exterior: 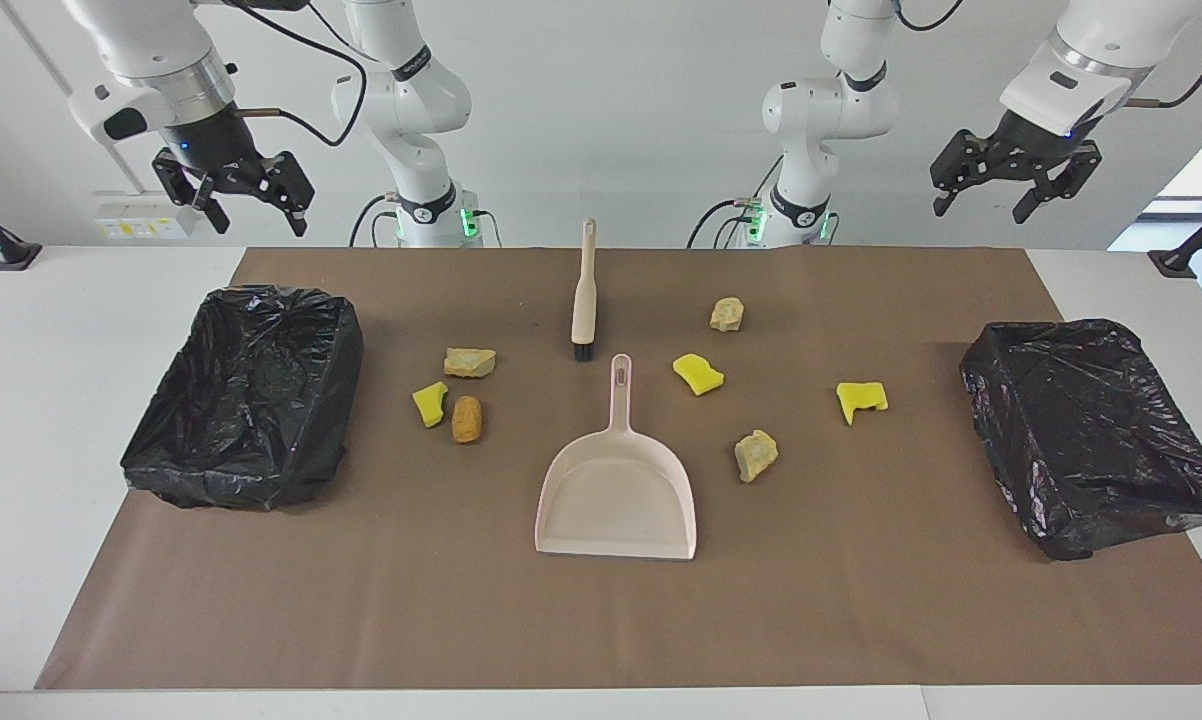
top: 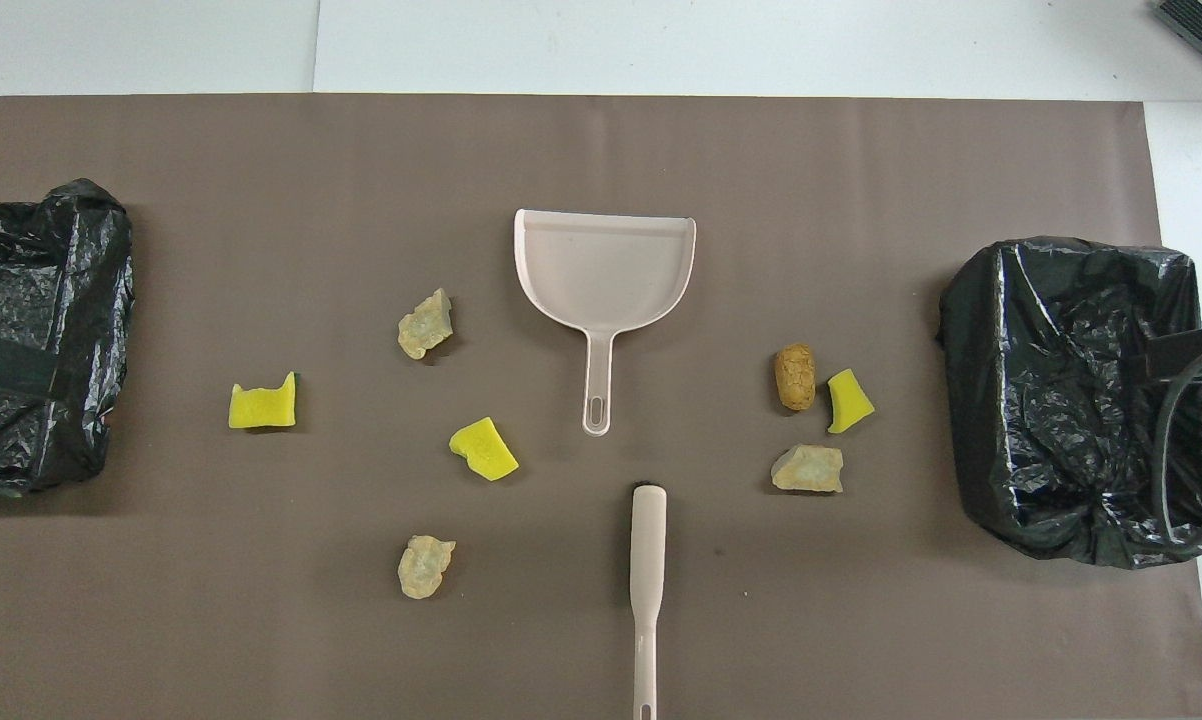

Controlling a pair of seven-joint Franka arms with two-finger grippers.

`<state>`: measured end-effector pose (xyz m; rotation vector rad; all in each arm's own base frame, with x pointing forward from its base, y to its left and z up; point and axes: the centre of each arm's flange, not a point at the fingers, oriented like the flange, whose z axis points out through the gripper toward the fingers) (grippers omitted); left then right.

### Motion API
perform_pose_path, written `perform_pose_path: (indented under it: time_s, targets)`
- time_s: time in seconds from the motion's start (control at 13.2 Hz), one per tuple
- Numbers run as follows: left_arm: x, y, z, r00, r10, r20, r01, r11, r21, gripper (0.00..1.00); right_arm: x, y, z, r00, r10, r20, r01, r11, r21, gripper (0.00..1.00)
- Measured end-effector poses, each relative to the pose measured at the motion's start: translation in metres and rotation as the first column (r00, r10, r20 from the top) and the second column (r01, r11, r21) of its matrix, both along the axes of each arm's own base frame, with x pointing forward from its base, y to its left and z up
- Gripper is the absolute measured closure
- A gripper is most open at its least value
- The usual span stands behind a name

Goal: Sweep and dump trash in bin

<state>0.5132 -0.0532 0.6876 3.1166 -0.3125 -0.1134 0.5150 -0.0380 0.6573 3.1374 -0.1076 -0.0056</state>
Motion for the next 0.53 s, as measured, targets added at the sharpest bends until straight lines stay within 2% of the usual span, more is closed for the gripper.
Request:
perform_pose_path:
  time_s: [0.3,0.53]
  targets:
    - [-0.021,-0.068,-0.020,0.998,-0.063,0.019,0.063,0.998,0.003,0.00,-0.001,0.001,-0.003,0.999,0.033,-0.013,-0.033,0.999,0.001,0.00]
    - [-0.049,-0.131,-0.046,0.996,-0.090,0.015,0.089,0.996,0.011,0.00,-0.009,0.007,-0.027,0.996,0.057,-0.070,-0.057,0.998,0.009,0.00]
